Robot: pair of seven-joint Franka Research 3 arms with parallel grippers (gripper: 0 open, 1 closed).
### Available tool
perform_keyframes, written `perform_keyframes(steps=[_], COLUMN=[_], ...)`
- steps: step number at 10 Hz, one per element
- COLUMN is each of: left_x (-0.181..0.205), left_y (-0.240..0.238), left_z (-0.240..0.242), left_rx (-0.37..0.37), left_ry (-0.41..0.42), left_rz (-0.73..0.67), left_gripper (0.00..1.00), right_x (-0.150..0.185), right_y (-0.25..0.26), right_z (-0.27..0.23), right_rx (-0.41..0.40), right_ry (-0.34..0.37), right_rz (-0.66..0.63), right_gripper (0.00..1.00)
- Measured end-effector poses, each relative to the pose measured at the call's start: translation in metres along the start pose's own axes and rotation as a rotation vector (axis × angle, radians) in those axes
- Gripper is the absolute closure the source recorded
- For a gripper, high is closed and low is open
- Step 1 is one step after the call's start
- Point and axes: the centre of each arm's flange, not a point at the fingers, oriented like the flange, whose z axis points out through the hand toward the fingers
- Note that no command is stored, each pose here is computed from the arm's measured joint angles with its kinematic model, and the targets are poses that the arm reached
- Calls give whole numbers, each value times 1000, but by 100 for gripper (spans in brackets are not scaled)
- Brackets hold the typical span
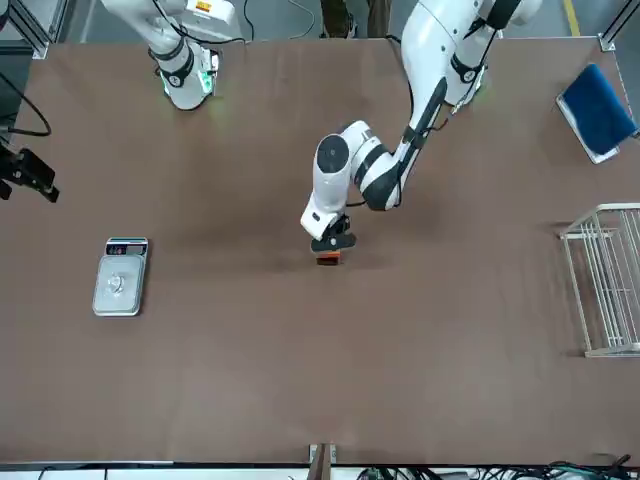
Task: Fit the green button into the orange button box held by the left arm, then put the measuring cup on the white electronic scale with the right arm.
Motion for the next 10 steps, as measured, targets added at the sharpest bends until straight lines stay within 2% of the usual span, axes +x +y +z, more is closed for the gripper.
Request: perform_keyframes(steps=[5,10], left_x=[4,5], left_y=[-1,-1], left_z=[-2,-3], left_rx=[-4,-5], left_ry=[4,6], left_rz=[-5,-7], left_gripper=[99,99], right_x=[0,-2], right_y=[-1,-7], right_z=[-8,-5], right_rx=[0,1], right_ry=[14,-12], right_rz=[-2,-13], right_gripper=[0,0])
